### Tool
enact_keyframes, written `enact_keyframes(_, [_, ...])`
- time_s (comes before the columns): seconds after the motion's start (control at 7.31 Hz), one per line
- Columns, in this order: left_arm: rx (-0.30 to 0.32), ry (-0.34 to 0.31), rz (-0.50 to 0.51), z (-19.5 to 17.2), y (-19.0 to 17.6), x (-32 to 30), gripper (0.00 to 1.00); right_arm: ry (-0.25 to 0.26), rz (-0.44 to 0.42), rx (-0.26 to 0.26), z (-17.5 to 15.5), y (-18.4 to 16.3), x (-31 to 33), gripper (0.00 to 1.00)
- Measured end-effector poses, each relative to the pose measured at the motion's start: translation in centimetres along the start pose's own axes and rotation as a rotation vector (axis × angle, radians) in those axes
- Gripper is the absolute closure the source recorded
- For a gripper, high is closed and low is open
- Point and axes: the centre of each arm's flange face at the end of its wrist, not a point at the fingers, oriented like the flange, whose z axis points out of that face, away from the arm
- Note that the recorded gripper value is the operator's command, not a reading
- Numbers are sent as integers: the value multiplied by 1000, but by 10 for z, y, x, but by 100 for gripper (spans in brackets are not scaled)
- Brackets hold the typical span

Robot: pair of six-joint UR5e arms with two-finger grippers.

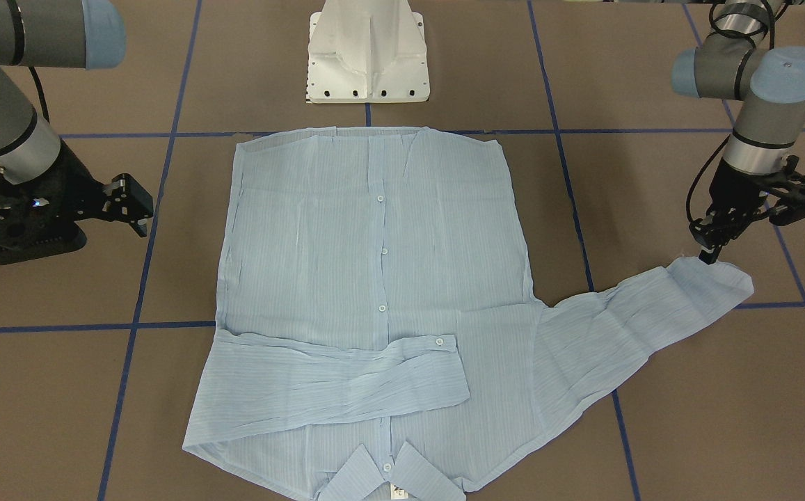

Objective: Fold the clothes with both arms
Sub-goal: 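Fold the held sleeve across the shirt with the left gripper while the right arm shifts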

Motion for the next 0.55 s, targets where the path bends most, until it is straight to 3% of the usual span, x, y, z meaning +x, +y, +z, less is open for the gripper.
enact_keyframes(0.55, [-24,42,-32,-86,-47,242,100,54,-63,-37,9,17,109,0])
